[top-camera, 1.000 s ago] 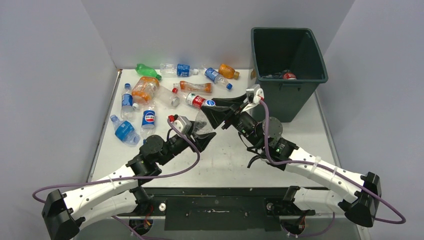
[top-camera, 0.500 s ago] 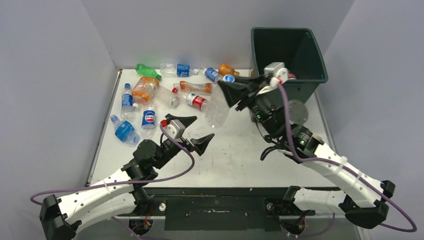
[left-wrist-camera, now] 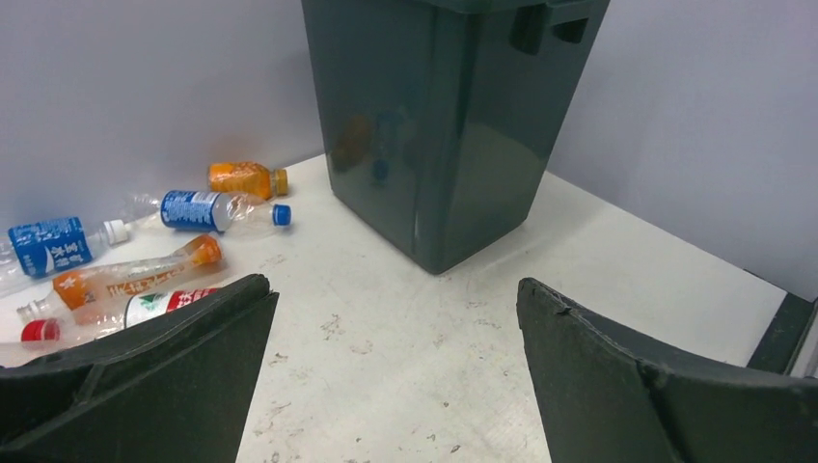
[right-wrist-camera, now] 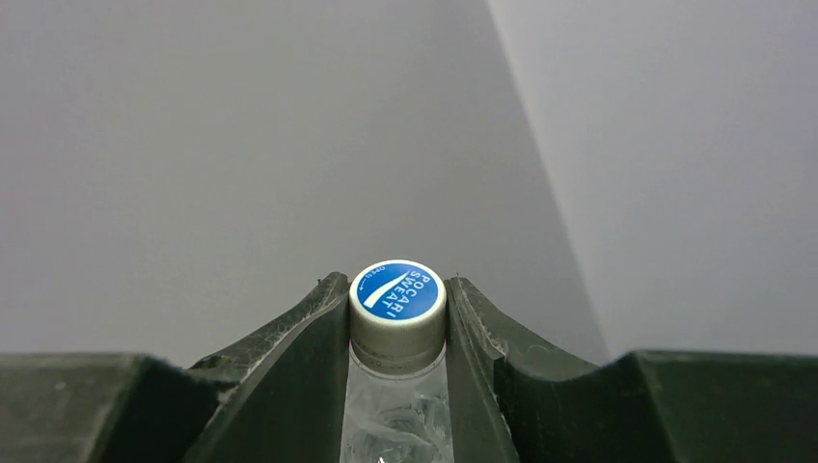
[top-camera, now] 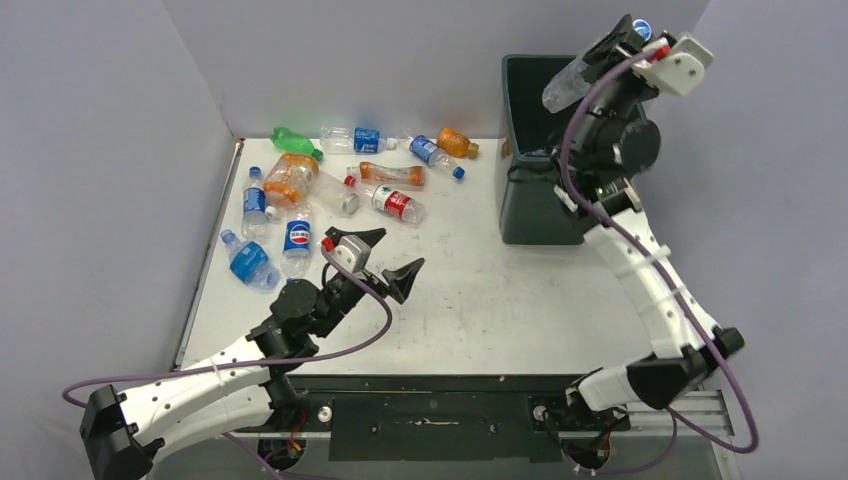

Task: Put the plastic bottles in the bin
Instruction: Place the plastic bottle in the trash bin.

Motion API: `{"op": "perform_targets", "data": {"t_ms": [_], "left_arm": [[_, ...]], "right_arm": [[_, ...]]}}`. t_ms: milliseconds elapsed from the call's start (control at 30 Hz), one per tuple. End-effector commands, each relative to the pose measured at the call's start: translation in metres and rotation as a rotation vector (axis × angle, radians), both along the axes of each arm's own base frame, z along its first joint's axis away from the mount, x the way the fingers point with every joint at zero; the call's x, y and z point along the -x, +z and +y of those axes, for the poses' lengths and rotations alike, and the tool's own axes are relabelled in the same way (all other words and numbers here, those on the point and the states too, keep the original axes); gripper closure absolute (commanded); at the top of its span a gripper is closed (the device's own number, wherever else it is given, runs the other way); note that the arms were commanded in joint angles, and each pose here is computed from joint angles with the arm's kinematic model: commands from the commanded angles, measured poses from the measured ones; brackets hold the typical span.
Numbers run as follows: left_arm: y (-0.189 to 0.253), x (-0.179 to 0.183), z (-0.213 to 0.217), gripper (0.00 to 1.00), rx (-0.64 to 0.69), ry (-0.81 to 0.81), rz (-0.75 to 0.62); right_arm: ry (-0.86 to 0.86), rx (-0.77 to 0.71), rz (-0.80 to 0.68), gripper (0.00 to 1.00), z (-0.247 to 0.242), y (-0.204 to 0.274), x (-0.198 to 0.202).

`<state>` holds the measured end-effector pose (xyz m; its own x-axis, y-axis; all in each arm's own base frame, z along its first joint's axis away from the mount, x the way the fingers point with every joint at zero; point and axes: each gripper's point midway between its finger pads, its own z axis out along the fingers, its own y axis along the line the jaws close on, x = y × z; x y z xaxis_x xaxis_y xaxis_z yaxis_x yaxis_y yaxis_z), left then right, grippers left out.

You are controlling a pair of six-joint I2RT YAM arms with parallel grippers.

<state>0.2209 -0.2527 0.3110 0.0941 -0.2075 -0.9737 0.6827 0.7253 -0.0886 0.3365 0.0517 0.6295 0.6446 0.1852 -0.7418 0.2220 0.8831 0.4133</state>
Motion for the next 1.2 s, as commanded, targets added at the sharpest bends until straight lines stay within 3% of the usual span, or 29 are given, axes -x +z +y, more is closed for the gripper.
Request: {"op": "perform_targets", "data": {"t_ms": [0,233,267,300,367,433,600,800,967,1167], "left_arm": [[0.008,-0.009,0.007,0.04,0.022,0.072,0.001],[0.004,-0.021,0.023,0.04,0.016,0.184,0.020],[0.003,-0.023,0.024,0.04,0.013,0.198,0.025],[0.002,-0.025,0.026,0.04,0.013,0.213,0.030],[-0.002,-0.029,0.028,0.04,0.010,0.244,0.045],[-0.007,-0.035,0.032,0.04,0.010,0.285,0.068],[-0.019,-0.051,0.045,0.04,-0.008,0.409,0.137],[-0.019,-0.063,0.070,0.04,0.021,0.522,0.155],[-0.018,-0.068,0.096,0.04,-0.015,0.641,0.141],[-0.024,-0.079,0.122,0.04,-0.130,0.783,0.172]], "right_arm": [[-0.236,-0.180,0.076,0.95,-0.072,-0.042,-0.052],[-0.393,-0.173,0.163,0.95,-0.120,-0.088,-0.104],[-0.379,-0.169,0.173,0.89,-0.122,-0.093,-0.111],[-0.360,-0.169,0.184,0.71,-0.122,-0.098,-0.118],[-0.325,-0.170,0.204,0.20,-0.118,-0.104,-0.127],[-0.286,-0.179,0.203,0.02,-0.107,-0.101,-0.129],[-0.121,-0.140,0.148,0.06,-0.040,-0.063,-0.104],[0.312,-0.091,0.126,0.06,0.046,-0.063,-0.067],[0.630,-0.072,0.165,0.06,0.088,-0.114,-0.022],[0.885,-0.057,0.371,0.05,0.134,-0.242,0.010]]}}
